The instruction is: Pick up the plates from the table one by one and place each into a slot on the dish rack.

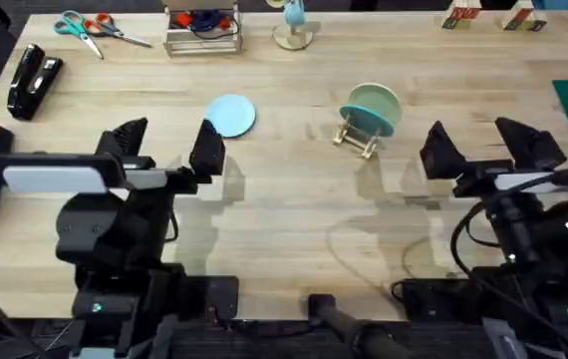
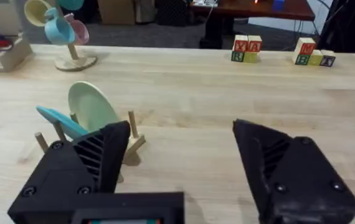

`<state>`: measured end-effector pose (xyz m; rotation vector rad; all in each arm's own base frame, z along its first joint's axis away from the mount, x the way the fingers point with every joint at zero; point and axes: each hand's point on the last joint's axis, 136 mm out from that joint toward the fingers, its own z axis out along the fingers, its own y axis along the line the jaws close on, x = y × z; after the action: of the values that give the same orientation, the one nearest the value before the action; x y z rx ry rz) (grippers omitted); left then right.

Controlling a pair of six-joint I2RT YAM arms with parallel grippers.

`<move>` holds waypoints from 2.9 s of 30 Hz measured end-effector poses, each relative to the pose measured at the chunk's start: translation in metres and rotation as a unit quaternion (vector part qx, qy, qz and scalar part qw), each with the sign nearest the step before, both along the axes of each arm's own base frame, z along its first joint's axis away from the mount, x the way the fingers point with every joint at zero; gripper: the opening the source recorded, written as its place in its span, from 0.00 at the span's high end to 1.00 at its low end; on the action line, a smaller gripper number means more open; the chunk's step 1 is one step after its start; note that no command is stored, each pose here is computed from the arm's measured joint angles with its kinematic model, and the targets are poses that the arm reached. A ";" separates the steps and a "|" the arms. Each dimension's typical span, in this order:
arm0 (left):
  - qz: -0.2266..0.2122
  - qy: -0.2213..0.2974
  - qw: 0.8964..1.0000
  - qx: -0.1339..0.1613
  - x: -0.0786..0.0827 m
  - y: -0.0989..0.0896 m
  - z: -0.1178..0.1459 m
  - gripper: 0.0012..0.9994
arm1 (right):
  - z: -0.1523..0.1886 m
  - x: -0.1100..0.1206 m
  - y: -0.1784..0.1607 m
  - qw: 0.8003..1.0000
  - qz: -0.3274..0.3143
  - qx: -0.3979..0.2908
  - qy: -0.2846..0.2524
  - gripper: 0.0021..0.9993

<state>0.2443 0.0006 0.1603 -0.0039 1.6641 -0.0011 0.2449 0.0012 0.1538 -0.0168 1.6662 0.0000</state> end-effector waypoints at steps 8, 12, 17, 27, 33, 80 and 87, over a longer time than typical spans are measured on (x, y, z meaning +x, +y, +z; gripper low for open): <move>0.008 0.040 0.999 -0.007 0.012 0.003 0.054 0.01 | 0.036 -0.002 -0.004 0.999 -0.011 -0.003 0.041 0.01; 0.007 0.100 0.995 -0.008 0.033 0.003 0.081 0.01 | 0.075 0.005 -0.004 0.998 -0.010 -0.003 0.069 0.01; -0.012 0.195 0.981 -0.016 0.069 -0.003 0.103 0.01 | 0.121 0.023 0.000 0.993 0.002 -0.001 0.114 0.00; -0.071 0.299 0.950 -0.051 0.112 -0.023 0.162 0.01 | 0.160 0.043 0.016 0.962 0.045 0.017 0.270 0.00; -0.085 0.289 0.949 -0.096 0.124 -0.005 0.190 0.01 | 0.177 0.054 0.027 0.946 0.075 0.033 0.313 0.00; -0.171 0.436 0.864 -0.186 0.113 -0.007 0.111 0.96 | 0.175 0.058 0.032 0.940 0.087 0.039 0.328 0.00; -0.263 0.428 0.853 -0.143 0.097 -0.026 0.114 0.96 | 0.175 0.058 0.032 0.940 0.087 0.039 0.327 0.00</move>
<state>0.3408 -0.0254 0.2745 0.2621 2.4922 -0.7676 0.3031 0.0329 0.3285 -0.1157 2.3259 0.2275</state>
